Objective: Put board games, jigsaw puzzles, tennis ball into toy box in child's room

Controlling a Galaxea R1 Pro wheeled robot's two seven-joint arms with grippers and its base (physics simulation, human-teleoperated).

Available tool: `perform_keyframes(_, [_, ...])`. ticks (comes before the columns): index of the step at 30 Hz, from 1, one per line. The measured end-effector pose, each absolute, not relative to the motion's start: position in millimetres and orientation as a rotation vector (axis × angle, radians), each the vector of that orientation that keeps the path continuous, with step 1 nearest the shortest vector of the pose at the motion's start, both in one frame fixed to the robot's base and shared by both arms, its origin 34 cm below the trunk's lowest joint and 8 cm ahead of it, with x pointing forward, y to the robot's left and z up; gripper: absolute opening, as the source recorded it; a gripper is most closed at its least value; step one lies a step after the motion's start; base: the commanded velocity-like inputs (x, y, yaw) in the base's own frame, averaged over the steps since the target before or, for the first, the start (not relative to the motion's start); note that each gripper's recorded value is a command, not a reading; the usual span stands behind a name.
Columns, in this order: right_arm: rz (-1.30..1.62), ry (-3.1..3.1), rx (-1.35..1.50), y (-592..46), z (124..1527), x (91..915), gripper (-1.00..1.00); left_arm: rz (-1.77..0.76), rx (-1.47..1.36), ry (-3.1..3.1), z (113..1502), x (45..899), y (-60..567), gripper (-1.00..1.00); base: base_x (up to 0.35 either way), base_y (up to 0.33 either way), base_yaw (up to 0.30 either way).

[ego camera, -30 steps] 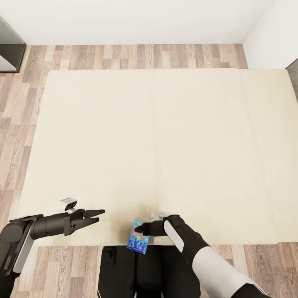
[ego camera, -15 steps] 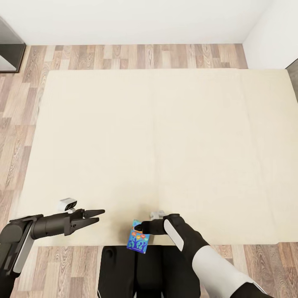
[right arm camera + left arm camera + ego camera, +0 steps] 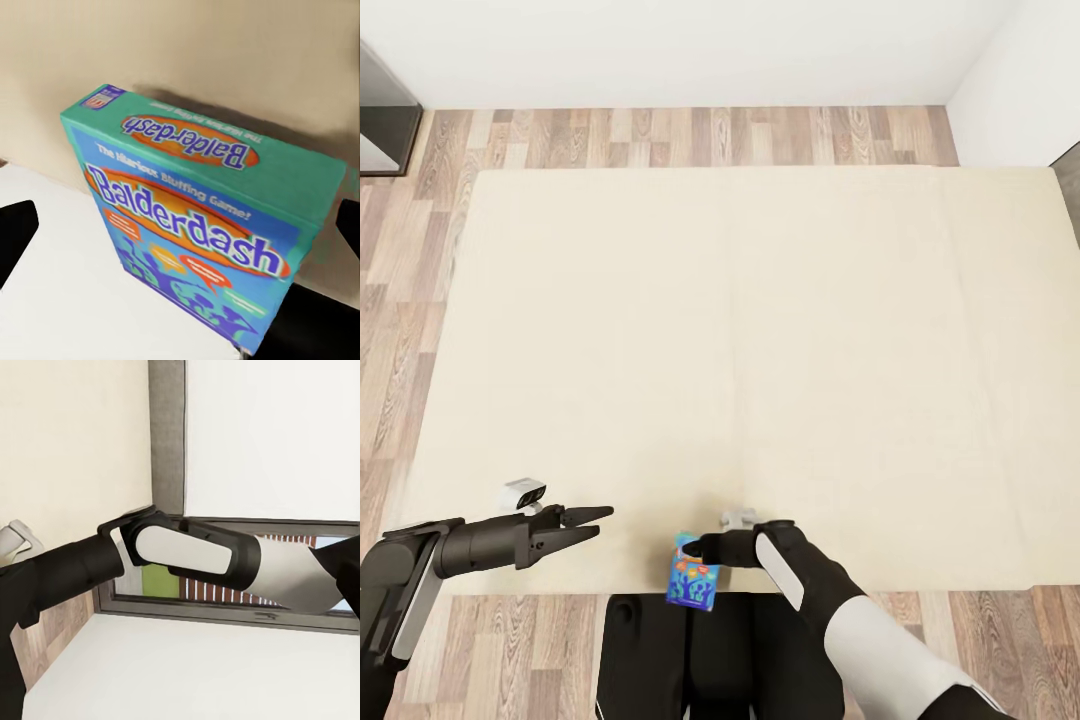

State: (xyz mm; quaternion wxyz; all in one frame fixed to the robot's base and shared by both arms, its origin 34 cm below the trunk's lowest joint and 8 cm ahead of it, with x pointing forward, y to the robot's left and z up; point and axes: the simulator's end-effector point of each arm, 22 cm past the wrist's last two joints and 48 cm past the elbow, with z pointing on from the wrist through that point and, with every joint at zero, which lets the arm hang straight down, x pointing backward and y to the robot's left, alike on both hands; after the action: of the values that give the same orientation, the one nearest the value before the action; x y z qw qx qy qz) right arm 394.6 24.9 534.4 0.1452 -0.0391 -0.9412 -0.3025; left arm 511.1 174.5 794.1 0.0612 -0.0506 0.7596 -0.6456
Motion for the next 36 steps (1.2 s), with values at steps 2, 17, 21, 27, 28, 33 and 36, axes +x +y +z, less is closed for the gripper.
perform_keyframes(2, [-0.904,-2.706,-0.117,29,537,395,1.00,-1.953,-0.153,2.298,794,511,174,1.00,0.000,0.000,0.000])
perform_keyframes(17, [-0.966,-2.672,-0.123,38,544,392,1.00,-1.954,-0.153,2.298,794,511,174,1.00,0.000,0.000,0.000])
perform_keyframes(21, [-0.963,-2.669,-0.124,37,544,390,1.00,-1.953,-0.153,2.298,794,511,175,1.00,0.000,0.000,0.000])
perform_keyframes(27, [-0.945,-2.658,-0.126,34,541,381,1.00,-1.952,-0.152,2.299,794,511,175,1.00,0.000,0.000,0.000])
perform_keyframes(28, [-0.942,-2.657,-0.125,34,541,380,1.00,-1.952,-0.152,2.299,794,511,175,1.00,0.000,0.000,0.000])
perform_keyframes(33, [-0.935,-2.658,-0.122,32,540,378,1.00,-1.952,-0.152,2.299,794,511,175,1.00,0.000,0.000,0.000])
perform_keyframes(36, [-0.933,-2.658,-0.120,32,539,377,1.00,-1.952,-0.152,2.299,794,511,175,1.00,0.000,0.000,0.000])
